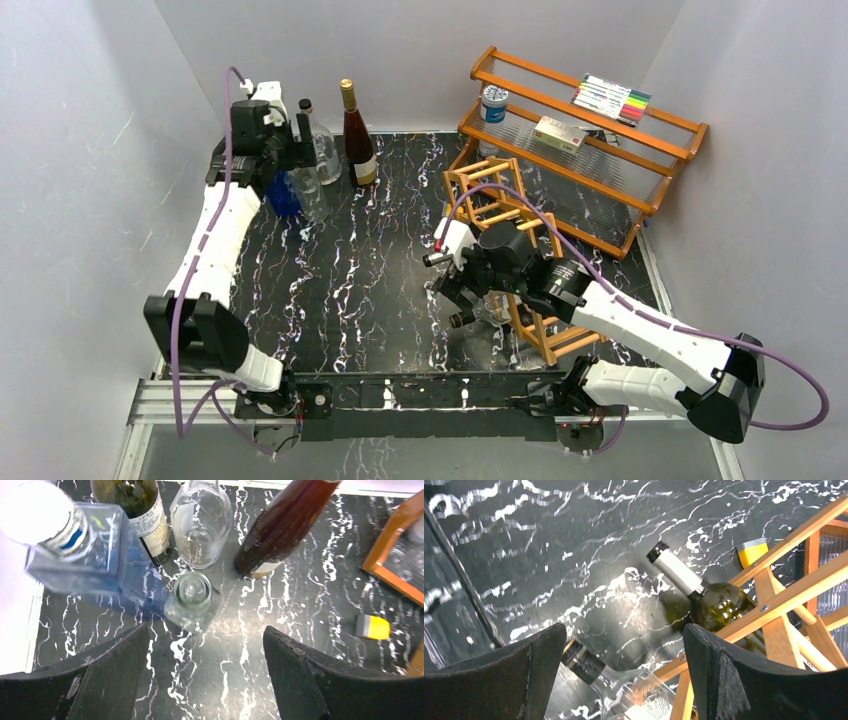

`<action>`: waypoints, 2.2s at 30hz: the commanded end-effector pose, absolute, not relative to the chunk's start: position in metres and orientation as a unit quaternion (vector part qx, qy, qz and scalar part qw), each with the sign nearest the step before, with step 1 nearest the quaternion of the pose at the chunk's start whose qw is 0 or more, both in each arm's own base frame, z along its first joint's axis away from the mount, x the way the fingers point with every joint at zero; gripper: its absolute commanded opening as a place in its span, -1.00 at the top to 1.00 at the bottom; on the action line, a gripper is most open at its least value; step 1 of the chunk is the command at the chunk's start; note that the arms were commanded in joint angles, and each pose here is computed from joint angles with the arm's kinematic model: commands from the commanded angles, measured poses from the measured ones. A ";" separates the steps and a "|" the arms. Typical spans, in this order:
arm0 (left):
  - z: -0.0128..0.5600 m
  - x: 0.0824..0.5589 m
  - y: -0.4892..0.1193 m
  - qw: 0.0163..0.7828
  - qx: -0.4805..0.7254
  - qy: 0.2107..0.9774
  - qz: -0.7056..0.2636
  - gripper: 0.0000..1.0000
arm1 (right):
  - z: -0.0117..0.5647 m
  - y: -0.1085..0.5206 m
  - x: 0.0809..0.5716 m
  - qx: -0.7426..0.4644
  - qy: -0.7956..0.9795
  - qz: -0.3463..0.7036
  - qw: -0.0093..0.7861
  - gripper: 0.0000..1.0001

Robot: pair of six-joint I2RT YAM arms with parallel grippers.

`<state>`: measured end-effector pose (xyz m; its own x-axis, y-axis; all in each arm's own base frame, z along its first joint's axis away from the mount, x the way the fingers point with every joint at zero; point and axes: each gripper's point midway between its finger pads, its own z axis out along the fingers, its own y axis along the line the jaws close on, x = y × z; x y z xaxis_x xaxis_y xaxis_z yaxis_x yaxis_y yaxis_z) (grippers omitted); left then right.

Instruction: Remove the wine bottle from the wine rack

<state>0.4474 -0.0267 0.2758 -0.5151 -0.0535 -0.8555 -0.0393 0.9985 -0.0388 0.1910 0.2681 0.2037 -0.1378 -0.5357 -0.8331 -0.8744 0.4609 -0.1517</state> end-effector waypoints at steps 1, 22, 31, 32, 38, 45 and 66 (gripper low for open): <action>0.310 0.406 -0.040 0.512 -0.028 0.857 -0.059 -0.66 | 0.196 0.260 0.174 -0.579 0.689 0.167 0.403 -0.96; 0.207 0.244 -0.146 0.355 -0.023 0.847 -0.395 -0.96 | 0.104 0.242 0.162 -0.750 0.593 -0.030 0.290 -0.76; 0.187 0.228 -0.143 0.348 -0.017 0.855 -0.385 -0.96 | 0.081 0.235 0.172 -0.778 0.563 -0.097 0.261 -0.53; 0.187 0.228 -0.143 0.347 -0.017 0.855 -0.385 -0.96 | 0.079 0.234 0.173 -0.780 0.561 -0.103 0.258 -0.51; 0.189 0.227 -0.141 0.353 -0.014 0.854 -0.381 -0.96 | 0.077 0.241 0.174 -0.783 0.551 -0.112 0.267 -0.06; 0.188 0.226 -0.139 0.358 -0.014 0.855 -0.376 -0.96 | 0.081 0.266 0.156 -0.799 0.516 -0.094 0.294 0.21; 0.186 0.227 -0.138 0.361 -0.016 0.856 -0.371 -0.96 | 0.109 0.368 0.099 -0.812 0.461 -0.048 0.354 0.86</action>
